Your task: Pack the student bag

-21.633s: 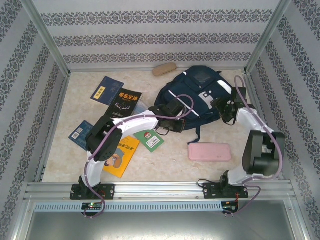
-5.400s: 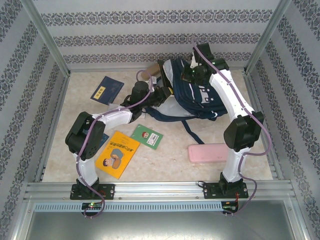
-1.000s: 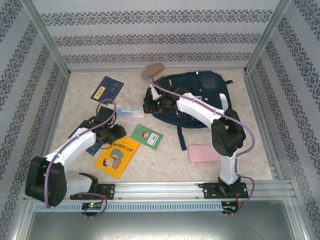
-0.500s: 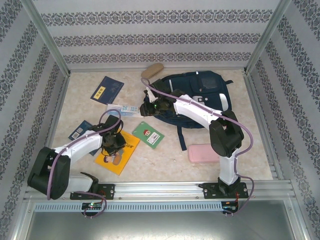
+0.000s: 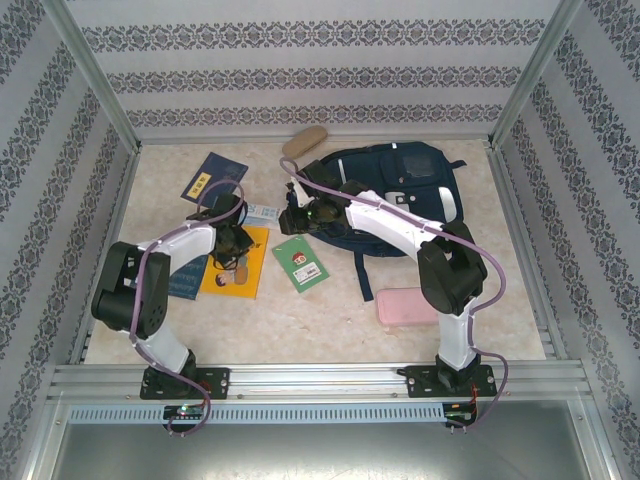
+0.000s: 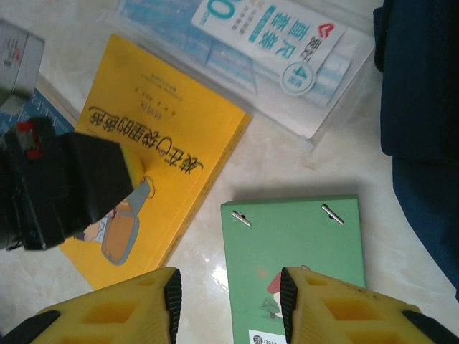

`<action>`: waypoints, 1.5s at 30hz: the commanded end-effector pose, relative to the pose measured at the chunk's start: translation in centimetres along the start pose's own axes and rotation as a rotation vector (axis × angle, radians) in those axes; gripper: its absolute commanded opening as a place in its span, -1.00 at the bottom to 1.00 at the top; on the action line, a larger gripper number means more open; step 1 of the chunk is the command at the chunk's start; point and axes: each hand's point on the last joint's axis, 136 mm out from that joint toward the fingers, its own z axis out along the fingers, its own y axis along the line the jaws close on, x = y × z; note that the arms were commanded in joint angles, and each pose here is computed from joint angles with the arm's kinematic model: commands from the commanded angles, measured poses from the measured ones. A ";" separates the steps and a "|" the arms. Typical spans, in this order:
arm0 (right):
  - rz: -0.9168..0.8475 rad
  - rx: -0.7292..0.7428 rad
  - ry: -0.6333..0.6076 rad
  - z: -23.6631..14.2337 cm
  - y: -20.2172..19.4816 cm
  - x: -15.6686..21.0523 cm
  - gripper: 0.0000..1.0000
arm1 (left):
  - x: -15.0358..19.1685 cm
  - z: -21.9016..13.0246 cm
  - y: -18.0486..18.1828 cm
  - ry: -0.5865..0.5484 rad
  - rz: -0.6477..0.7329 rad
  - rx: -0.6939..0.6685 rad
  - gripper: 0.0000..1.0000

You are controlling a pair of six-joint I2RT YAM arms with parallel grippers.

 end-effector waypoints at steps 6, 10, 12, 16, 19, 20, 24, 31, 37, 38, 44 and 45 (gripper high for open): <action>0.041 -0.028 0.030 1.3 1.3 1.3 -0.09 | -1.9 -3.8 0.4 -0.061 0.145 0.001 -0.62; 0.096 -0.059 0.018 2.5 2.2 1.3 -0.07 | -0.5 -3.9 3.7 -0.015 0.185 -0.070 -0.58; 0.142 -0.085 0.019 3.4 2.7 1.4 -0.08 | 0.4 -3.3 5.7 0.012 0.193 -0.124 -0.60; 0.197 -0.112 0.037 5.3 3.7 2.3 -0.09 | 2.3 -2.5 8.6 0.049 0.179 -0.192 -0.66; 0.214 -0.104 0.069 7.0 4.1 3.5 -0.11 | 4.1 -1.1 9.1 0.115 0.148 -0.173 -0.69; 0.219 -0.104 0.081 7.5 4.3 4.0 -0.11 | 4.7 -0.7 9.1 0.138 0.130 -0.161 -0.70; 0.253 -0.061 0.128 9.5 3.4 6.0 -0.13 | 7.1 0.0 7.1 0.196 0.076 -0.056 -0.70; 0.299 0.052 0.146 10.6 0.1 8.4 -0.14 | 8.9 -1.4 4.7 0.171 0.043 -0.019 -0.71; 0.280 0.101 0.154 11.2 -1.2 8.7 -0.14 | 7.3 -4.0 4.6 0.099 0.117 -0.035 -0.54; 0.277 0.108 0.153 11.2 -1.4 8.5 -0.14 | 6.8 -4.4 4.8 0.082 0.134 -0.046 -0.50; 0.220 0.156 0.124 10.5 -1.7 7.1 -0.14 | 4.0 -4.9 6.4 0.055 0.135 -0.042 -0.20; 0.214 0.162 0.123 10.4 -1.7 6.9 -0.14 | 3.7 -4.9 6.9 0.049 0.136 -0.060 -0.20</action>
